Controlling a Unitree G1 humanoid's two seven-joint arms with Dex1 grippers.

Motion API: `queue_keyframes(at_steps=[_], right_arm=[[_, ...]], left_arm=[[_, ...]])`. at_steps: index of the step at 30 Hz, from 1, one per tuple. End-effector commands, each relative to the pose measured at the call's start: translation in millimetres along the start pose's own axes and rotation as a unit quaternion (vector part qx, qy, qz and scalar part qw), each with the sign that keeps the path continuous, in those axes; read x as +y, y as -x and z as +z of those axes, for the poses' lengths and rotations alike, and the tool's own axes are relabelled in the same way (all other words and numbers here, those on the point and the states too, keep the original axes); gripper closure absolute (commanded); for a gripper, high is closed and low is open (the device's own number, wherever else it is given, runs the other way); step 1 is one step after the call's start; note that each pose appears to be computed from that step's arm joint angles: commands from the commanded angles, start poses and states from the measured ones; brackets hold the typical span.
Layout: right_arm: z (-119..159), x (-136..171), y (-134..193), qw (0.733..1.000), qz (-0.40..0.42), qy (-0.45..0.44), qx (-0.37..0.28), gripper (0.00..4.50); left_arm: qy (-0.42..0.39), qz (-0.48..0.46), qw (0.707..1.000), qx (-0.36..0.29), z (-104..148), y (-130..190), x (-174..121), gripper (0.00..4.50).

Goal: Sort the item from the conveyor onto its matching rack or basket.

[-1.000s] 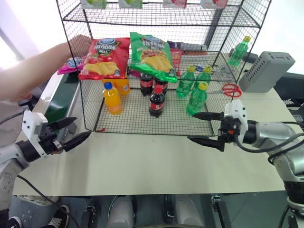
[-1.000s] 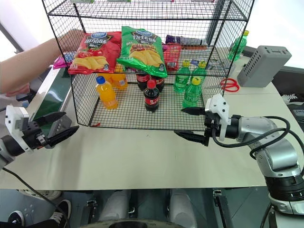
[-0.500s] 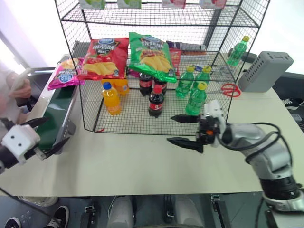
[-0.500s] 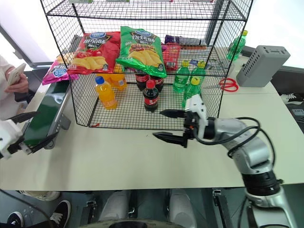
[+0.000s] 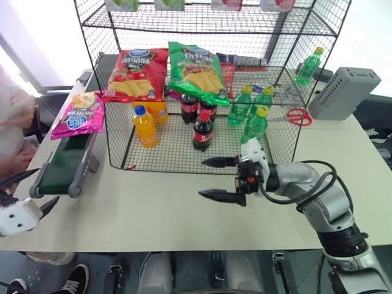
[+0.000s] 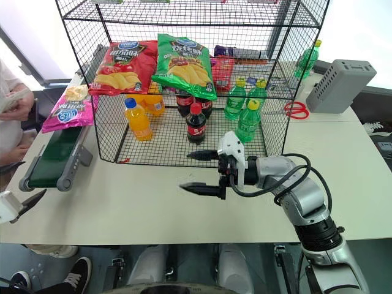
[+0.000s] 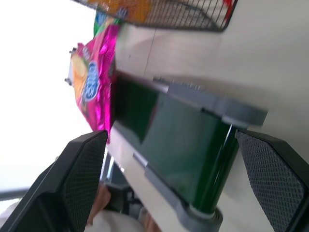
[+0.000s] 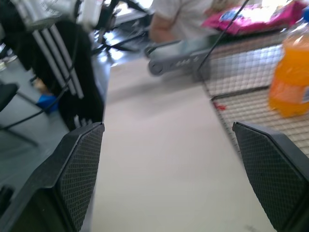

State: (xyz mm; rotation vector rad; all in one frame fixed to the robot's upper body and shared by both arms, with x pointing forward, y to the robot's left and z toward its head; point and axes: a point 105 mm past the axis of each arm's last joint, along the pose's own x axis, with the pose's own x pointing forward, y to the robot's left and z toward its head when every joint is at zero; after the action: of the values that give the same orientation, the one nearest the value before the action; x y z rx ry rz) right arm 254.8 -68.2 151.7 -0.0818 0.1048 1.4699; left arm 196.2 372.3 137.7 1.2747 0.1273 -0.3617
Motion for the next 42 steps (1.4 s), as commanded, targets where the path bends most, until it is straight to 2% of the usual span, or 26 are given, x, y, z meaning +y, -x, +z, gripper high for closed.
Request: queue_keyframes(at_steps=[1,11,29,32,39,42], right_arm=[[8.6,1.5,-0.5,1.000,0.009,0.019,-0.006,0.06],[15.7,-1.0,-4.0,1.000,0.003,0.024,-0.010,0.06],[18.5,-4.1,0.8,0.999,-0.023,0.031,-0.005,0.06],[19.1,-6.0,2.0,0.999,-0.030,0.033,-0.008,0.00],[16.3,-7.7,5.3,0.999,-0.036,0.034,-0.005,0.00],[15.6,-7.4,5.0,0.999,-0.037,0.035,-0.005,0.00]], left_arm=[[-0.031,0.015,0.999,0.008,-4.8,8.3,14.4,0.00],[-0.027,0.021,0.999,0.012,-11.5,0.0,16.7,0.00],[-0.016,0.016,1.000,-0.018,-3.2,-26.9,10.8,0.00],[0.030,-0.004,0.999,-0.025,-2.6,-26.1,2.9,0.77],[0.023,0.006,0.999,-0.026,-2.6,-23.2,8.3,4.39],[0.033,0.028,0.999,-0.029,-1.7,-23.2,16.3,4.46]])
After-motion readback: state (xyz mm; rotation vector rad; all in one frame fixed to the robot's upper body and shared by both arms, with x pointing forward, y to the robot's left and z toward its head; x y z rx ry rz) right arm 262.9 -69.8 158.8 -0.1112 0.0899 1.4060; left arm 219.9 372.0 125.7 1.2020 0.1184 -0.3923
